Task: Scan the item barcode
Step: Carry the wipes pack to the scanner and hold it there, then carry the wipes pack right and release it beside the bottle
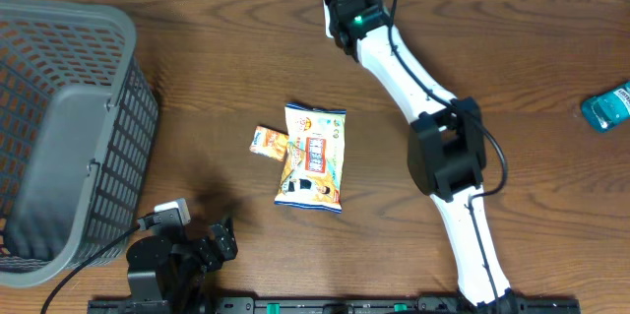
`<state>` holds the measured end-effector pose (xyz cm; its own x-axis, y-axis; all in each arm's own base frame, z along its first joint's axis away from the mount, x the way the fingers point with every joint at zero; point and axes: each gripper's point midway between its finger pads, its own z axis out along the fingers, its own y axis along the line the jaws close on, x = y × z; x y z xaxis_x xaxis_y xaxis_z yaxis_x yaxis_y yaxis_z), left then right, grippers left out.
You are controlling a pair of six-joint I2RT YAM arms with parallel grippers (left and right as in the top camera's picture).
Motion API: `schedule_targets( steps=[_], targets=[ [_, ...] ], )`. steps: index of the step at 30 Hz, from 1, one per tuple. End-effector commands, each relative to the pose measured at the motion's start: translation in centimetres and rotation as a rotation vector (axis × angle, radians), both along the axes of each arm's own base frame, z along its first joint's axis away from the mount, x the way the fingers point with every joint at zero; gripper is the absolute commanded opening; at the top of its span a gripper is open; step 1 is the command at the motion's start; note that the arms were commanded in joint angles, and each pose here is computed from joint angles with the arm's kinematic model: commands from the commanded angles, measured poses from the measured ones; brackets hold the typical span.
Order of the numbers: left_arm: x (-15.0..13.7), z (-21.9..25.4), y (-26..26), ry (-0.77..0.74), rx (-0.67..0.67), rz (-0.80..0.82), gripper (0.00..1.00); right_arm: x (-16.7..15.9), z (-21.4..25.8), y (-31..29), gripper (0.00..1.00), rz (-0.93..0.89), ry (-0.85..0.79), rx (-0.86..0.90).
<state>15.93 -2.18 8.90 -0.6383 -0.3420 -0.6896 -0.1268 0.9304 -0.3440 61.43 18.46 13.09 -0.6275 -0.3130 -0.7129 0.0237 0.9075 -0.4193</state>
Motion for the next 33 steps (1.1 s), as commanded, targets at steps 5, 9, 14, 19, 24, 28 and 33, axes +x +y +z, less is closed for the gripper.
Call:
schedule_targets(
  steps=[5, 9, 14, 19, 24, 28, 33],
  targets=[
    [-0.1, -0.2, -0.2, 0.006, -0.001, -0.012, 0.98, -4.0, 9.4, -12.7, 0.01, -0.303, 0.013, -0.198],
    [-0.1, -0.2, -0.2, 0.006, -0.001, -0.012, 0.98, -6.3, 6.1, -20.6, 0.01, -0.494, 0.144, -0.153],
    [-0.1, -0.2, -0.2, 0.006, -0.001, -0.012, 0.98, -8.0, 0.9, -29.3, 0.01, -0.644, 0.277, -0.03],
    [-0.1, -0.2, -0.2, 0.006, -0.001, -0.012, 0.98, -9.2, -4.3, -35.9, 0.01, -0.732, 0.334, 0.118],
    [-0.1, -0.2, -0.2, 0.006, -0.001, -0.012, 0.98, -10.9, -7.8, -40.4, 0.01, -0.798, 0.371, 0.218],
    [-0.1, -0.2, -0.2, 0.006, -0.002, -0.012, 0.98, -12.2, -8.8, -42.9, 0.03, -0.845, 0.378, 0.239],
    [-0.1, -0.2, -0.2, 0.006, -0.001, -0.012, 0.98, -13.7, -8.9, -45.9, 0.11, -0.907, 0.368, 0.246]
  ],
)
